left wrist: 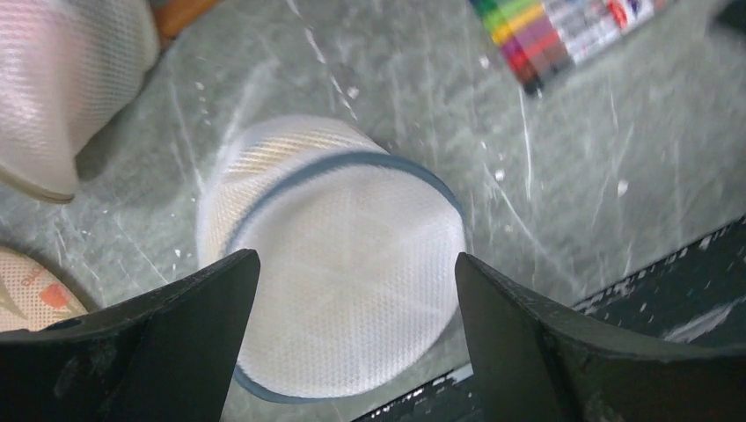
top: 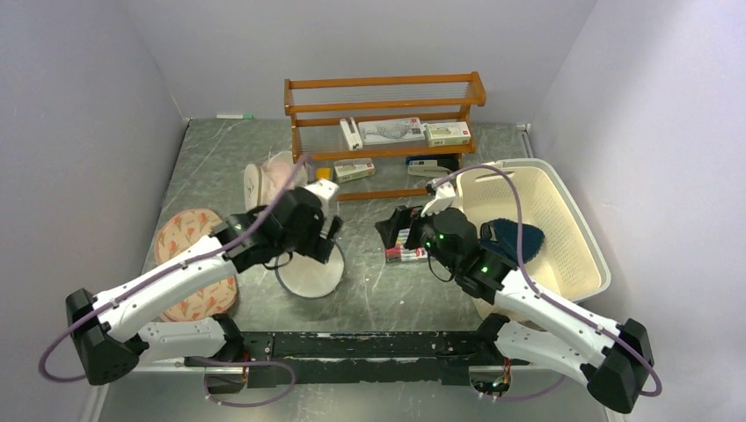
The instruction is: Unzip the laundry bag and remove the bra
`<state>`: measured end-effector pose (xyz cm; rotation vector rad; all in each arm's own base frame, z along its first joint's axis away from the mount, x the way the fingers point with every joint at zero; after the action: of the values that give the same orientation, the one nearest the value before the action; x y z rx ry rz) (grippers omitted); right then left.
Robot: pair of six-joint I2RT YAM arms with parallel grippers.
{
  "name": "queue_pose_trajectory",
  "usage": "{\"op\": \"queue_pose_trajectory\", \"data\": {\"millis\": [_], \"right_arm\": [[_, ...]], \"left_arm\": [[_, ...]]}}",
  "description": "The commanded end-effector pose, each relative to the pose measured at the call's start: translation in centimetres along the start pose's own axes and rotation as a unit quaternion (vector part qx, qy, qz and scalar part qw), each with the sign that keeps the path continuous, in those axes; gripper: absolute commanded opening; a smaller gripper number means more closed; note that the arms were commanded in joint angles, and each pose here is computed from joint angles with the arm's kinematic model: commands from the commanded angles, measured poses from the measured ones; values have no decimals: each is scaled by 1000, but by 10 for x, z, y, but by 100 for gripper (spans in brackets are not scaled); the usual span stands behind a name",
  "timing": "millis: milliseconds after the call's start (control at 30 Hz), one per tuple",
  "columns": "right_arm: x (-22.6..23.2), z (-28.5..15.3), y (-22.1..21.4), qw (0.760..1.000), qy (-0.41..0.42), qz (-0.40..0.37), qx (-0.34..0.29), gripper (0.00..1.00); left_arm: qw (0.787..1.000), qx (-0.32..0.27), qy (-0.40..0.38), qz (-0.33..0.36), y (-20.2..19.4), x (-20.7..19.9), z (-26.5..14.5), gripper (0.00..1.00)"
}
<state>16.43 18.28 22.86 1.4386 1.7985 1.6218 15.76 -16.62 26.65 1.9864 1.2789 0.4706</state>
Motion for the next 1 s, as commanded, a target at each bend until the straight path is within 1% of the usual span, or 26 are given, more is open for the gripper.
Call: {"op": "queue_pose_trajectory", "data": {"millis": [0, 100, 200, 367, 533, 600, 667, 700, 767, 800, 833, 967], "right_arm": [[-10, -14, 25, 995, -66, -21, -68, 97], [-15, -20, 28, 992, -90, -24, -83, 98], [-20, -26, 29, 990, -108, -18, -90, 99], [-24, -34, 25, 989, -108, -4, -104, 100], [-25, -35, 24, 989, -110, -5, -103, 100], [-25, -35, 25, 988, -113, -5, -101, 100], [-25, -36, 26, 988, -116, -6, -102, 100], [-25, -36, 26, 988, -116, -6, -103, 100], [-26, -37, 25, 987, -120, -6, -103, 100], [-27, -37, 24, 987, -122, -7, -103, 100], [-28, -36, 23, 987, -125, -8, -101, 100], [-31, -33, 18, 987, -133, -19, -87, 100]], "left_arm": [[993, 38, 68, 87, -29, -26, -1, 92], [983, 44, 108, 145, -48, -57, -3, 92], [973, 63, 122, 188, -66, -72, 2, 93], [957, 102, 139, 232, -92, -81, 22, 93], [940, 105, 203, 254, -104, -80, 41, 97], [936, 106, 217, 256, -108, -80, 48, 95], [934, 101, 232, 251, -110, -80, 51, 91], [933, 96, 240, 248, -109, -79, 51, 87], [934, 79, 257, 235, -103, -77, 49, 75], [938, 73, 255, 224, -99, -76, 47, 69], [943, 66, 247, 212, -94, -75, 45, 66], [972, 47, 166, 157, -78, -70, 40, 53]]}}
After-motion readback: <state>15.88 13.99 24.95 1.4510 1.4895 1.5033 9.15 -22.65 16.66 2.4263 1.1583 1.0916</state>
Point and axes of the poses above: each gripper's point midway between its finger pads, its own z axis out along the fingers, its own x axis along the line the jaws close on, y = z × x, the point moved 10 cm from there along -z, back along the fingers, and after that the axes turned 2 degrees about -z, right-handed, at the moved point
